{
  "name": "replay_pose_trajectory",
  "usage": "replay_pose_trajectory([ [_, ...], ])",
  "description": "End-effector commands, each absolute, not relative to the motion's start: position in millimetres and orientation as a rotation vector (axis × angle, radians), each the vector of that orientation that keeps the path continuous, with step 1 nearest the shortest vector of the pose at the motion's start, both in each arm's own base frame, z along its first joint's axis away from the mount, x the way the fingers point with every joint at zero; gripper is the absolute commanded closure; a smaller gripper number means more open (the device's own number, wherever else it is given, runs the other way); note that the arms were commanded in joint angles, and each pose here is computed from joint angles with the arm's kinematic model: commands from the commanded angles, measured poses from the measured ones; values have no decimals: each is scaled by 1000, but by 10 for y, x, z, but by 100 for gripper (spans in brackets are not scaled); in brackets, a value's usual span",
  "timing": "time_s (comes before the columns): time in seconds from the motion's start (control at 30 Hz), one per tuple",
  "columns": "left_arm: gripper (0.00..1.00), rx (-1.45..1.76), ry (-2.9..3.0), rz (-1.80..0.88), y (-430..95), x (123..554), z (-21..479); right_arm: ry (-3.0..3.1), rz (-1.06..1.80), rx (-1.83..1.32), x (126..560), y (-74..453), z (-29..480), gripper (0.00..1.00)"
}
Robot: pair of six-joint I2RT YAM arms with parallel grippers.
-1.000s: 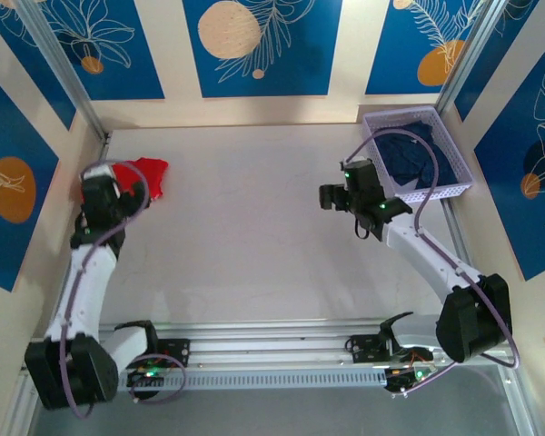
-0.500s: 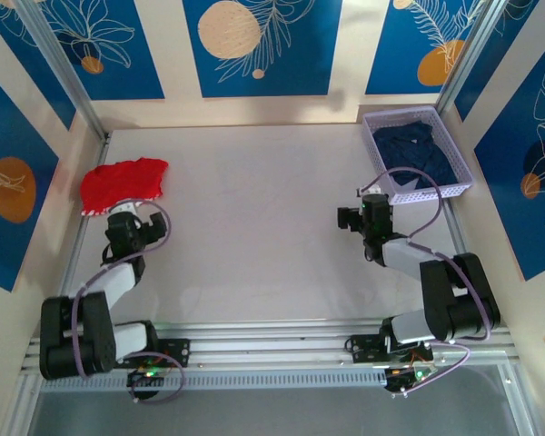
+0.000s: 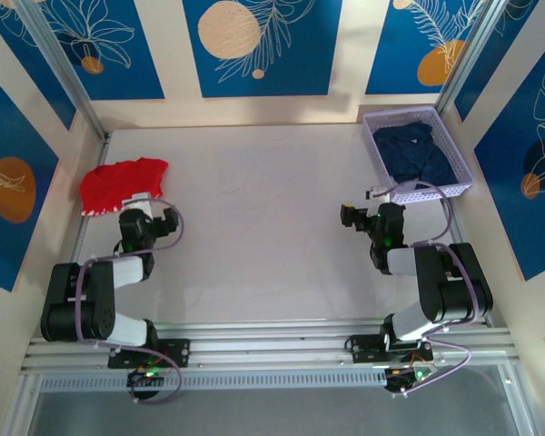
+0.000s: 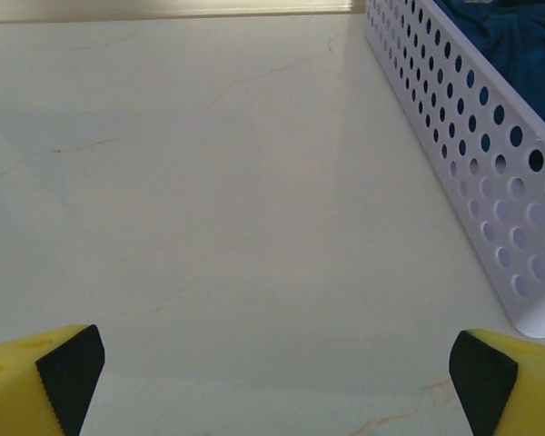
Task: Fold the inside-out t-shirt
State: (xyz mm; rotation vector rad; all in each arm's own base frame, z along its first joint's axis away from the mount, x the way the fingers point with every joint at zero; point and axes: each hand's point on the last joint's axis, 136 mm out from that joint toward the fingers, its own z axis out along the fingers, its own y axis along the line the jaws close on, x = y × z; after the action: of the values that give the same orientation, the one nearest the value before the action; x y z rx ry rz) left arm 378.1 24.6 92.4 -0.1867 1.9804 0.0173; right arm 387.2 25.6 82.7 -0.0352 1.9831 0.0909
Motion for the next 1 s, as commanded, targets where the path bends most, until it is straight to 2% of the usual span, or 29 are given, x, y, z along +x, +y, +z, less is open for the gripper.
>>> replay_pose_trajectory([
  [0.0, 0, -139, 1929, 67, 213, 3838, 1062, 1936, 164, -35, 3961, 293, 942, 0],
  [0.2, 0, -4, 1883, 118, -34, 3941, 945, 1952, 192, -30, 3961, 277, 934, 1],
  [0.97, 0, 0, 1931, 128, -46, 3922, 908, 1955, 194, -31, 3966, 280, 931, 1],
])
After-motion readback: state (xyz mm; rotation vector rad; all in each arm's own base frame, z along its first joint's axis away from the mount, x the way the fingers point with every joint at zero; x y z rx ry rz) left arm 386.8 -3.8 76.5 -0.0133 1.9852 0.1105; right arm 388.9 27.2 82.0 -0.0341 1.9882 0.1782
